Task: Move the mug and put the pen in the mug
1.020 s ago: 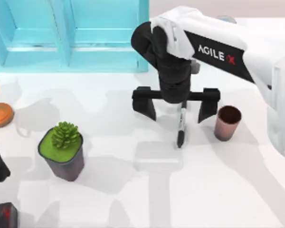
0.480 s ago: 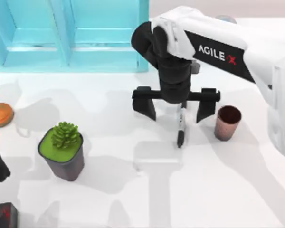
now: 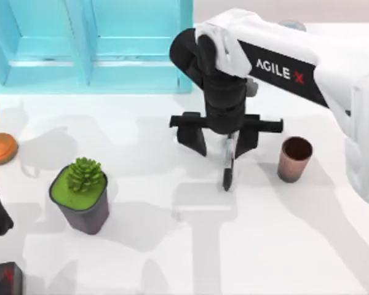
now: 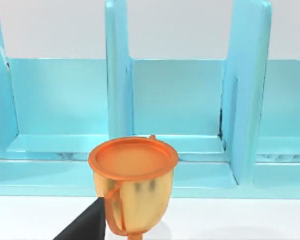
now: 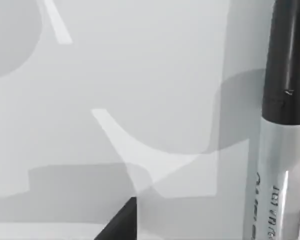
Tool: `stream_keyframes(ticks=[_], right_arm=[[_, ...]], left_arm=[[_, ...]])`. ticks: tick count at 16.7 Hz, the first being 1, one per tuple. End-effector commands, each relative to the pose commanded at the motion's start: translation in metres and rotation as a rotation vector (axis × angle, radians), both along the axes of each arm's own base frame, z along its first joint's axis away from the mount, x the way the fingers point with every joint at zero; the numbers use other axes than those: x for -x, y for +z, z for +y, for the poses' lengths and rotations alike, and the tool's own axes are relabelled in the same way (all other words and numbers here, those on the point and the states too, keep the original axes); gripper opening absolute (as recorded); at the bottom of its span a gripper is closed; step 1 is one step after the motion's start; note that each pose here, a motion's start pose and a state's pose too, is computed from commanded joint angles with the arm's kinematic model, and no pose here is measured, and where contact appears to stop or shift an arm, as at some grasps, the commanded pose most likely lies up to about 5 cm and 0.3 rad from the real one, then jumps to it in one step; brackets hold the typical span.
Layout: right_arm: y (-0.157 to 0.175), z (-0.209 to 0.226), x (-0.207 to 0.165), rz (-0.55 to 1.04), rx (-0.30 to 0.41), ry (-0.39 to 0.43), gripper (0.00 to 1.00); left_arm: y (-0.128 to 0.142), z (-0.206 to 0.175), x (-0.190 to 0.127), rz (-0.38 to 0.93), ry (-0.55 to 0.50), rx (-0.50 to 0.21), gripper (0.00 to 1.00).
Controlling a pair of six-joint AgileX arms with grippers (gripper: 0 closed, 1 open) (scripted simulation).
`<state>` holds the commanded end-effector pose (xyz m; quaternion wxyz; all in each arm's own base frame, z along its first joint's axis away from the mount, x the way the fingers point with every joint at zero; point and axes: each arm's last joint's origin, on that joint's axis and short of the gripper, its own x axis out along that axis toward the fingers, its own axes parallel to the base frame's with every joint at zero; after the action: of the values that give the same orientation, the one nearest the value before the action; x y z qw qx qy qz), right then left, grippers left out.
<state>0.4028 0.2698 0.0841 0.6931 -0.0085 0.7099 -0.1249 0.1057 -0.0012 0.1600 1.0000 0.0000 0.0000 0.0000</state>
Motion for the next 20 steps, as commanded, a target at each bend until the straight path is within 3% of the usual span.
stream_keyframes(ticks=[2, 3, 10, 11, 15, 20], right_arm=[[0.0, 0.0, 0.0, 0.0, 0.0, 0.0, 0.02], [0.0, 0.0, 0.0, 0.0, 0.0, 0.0, 0.0], [0.0, 0.0, 0.0, 0.0, 0.0, 0.0, 0.0], [0.032, 0.009, -0.001, -0.063, -0.08, -0.017, 0.0], [0.031, 0.008, 0.007, -0.033, -0.057, -0.02, 0.0], [0.068, 0.013, 0.032, -0.051, -0.074, -0.023, 0.0]], left_arm=[[0.0, 0.0, 0.0, 0.0, 0.0, 0.0, 1.0], [0.0, 0.0, 0.0, 0.0, 0.0, 0.0, 1.0], [0.0, 0.0, 0.0, 0.0, 0.0, 0.0, 1.0], [0.0, 0.0, 0.0, 0.0, 0.0, 0.0, 1.0], [0.0, 0.0, 0.0, 0.0, 0.0, 0.0, 1.0], [0.0, 0.0, 0.0, 0.0, 0.0, 0.0, 1.0]])
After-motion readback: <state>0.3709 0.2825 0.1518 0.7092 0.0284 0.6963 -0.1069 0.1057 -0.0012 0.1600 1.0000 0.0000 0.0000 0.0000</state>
